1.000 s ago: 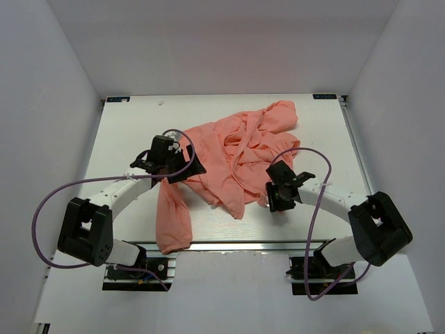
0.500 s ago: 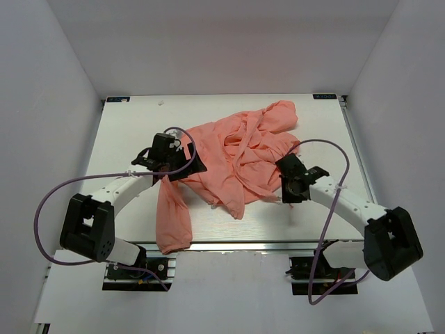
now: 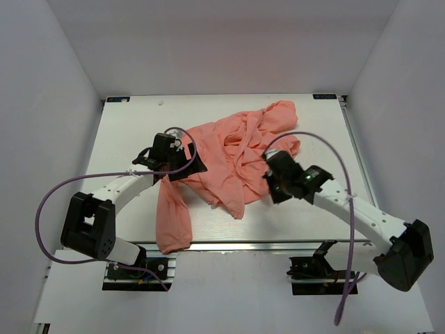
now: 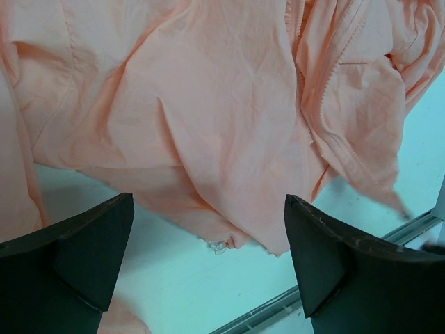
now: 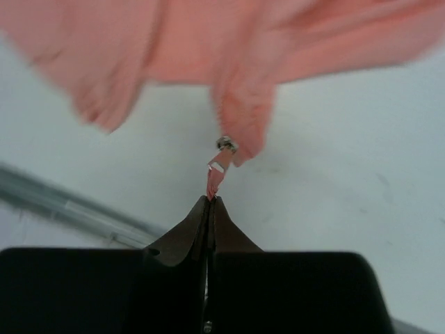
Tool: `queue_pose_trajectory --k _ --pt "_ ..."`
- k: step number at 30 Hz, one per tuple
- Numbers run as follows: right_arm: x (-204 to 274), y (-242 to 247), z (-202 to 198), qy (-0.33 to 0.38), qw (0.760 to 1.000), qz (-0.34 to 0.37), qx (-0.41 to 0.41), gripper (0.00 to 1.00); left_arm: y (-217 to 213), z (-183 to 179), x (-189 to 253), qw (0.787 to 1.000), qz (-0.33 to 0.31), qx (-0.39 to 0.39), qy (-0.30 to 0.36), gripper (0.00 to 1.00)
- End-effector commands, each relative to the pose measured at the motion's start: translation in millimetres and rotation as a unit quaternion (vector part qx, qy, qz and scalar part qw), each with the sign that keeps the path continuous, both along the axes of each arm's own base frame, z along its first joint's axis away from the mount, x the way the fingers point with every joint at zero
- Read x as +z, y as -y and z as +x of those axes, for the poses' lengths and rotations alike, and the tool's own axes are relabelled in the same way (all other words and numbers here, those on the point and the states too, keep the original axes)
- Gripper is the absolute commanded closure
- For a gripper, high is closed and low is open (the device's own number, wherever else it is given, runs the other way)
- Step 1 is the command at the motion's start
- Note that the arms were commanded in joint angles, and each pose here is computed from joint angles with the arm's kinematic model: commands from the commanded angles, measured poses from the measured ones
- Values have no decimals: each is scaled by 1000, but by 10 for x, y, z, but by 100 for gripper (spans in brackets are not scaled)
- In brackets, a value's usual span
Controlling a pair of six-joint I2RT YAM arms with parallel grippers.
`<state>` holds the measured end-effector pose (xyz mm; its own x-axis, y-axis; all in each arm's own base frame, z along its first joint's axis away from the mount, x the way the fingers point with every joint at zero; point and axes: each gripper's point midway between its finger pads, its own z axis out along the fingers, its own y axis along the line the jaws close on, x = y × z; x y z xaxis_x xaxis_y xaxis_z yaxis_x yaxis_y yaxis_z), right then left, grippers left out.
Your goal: Zip up the jacket
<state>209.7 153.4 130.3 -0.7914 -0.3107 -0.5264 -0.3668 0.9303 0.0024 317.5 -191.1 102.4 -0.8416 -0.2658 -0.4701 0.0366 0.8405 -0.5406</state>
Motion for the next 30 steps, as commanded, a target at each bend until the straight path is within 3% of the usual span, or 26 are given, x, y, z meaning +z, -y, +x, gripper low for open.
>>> queue_pose_trajectory --k 1,4,6,7,9,10,12,15,16,18,23,30 --pt "-295 -579 -579 -79 977 42 191 100 52 68 121 1000 -7 -8 18 2" --pt "-603 -792 -962 -131 956 -6 262 100 39 41 92 1000 -3 -7 12 2" --pt "-798 -788 -1044 -165 951 -30 259 100 23 25 100 1000 -2 -4 9 2" --pt "-834 -810 -1088 -177 948 -28 262 95 22 14 105 1000 -1 -5 10 2" --pt "-878 -801 -1124 -189 948 -29 256 82 -1 13 139 1000 0 -1 16 2" --pt "-866 -781 -1114 -185 949 -31 252 68 -2 10 152 1000 0 0 18 2" --pt "-766 -789 -1072 -162 956 -18 243 57 -16 13 169 1000 2 1 20 2" --pt "-553 -790 -900 -104 972 -4 211 41 -10 16 193 1000 1 -1 22 2" --pt "-484 -774 -807 -79 978 -5 194 26 -2 12 197 1000 1 -2 22 2" --pt "-329 -776 -688 -42 987 19 155 12 6 2 193 1000 -1 -6 20 2" --pt "-251 -679 -452 3 992 57 110 11 -5 -25 194 1000 -1 -6 19 2" --pt "-519 -707 -369 -14 989 3 146 16 -24 -71 186 1000 -1 -4 16 2"
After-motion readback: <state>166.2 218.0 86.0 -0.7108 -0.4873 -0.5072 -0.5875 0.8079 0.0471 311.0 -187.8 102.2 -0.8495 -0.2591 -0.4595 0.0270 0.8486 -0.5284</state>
